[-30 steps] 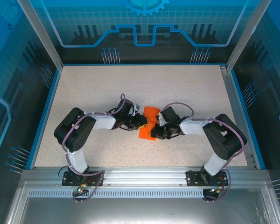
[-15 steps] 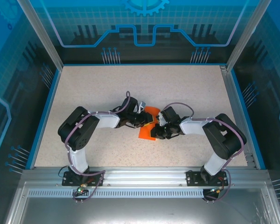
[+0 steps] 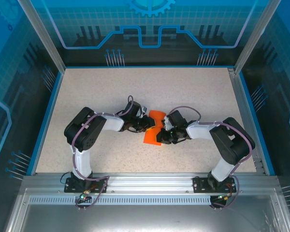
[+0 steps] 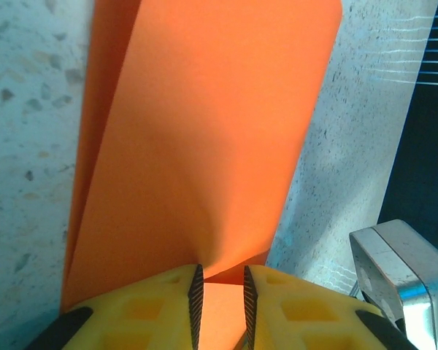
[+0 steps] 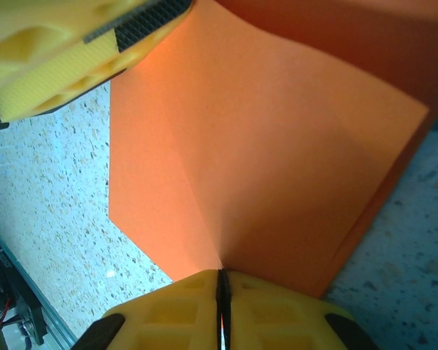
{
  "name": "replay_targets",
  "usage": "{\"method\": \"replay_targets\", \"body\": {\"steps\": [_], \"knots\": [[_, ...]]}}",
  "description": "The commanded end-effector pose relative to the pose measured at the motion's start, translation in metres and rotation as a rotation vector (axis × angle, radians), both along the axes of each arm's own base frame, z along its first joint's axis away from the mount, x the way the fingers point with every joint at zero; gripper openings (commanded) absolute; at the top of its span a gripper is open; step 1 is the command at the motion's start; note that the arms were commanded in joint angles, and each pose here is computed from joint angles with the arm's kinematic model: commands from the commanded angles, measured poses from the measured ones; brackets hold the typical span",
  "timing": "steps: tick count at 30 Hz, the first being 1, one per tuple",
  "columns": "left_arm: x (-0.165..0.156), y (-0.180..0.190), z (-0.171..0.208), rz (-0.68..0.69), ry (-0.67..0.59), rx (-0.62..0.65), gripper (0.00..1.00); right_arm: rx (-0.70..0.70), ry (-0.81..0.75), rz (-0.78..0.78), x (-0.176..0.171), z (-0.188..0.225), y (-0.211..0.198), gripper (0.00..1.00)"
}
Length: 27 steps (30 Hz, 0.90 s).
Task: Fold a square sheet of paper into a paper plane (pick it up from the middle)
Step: Fold the triangle a second time at the center of the table.
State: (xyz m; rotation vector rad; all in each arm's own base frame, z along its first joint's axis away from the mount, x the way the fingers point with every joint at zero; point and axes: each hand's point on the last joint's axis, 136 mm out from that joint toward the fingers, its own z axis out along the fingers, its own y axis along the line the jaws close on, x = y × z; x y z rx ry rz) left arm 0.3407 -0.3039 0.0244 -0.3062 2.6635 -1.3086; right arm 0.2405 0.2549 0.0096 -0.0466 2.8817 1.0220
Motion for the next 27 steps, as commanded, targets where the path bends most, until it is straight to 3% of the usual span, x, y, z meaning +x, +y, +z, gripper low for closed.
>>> {"method": "replay_targets", "body": {"steps": [1,13,27], "knots": [[0.008,0.009,-0.008,-0.009,-0.026,0.044,0.26,-0.106,0.062,-0.021,-0.011,-0.021,-0.022,0.11],[0.008,0.050,-0.039,0.092,0.071,0.166,0.20,-0.101,0.071,-0.024,-0.012,-0.021,-0.022,0.11],[0.036,0.059,-0.018,0.107,0.022,0.139,0.21,-0.083,0.081,0.011,-0.013,-0.019,-0.018,0.10]]}}
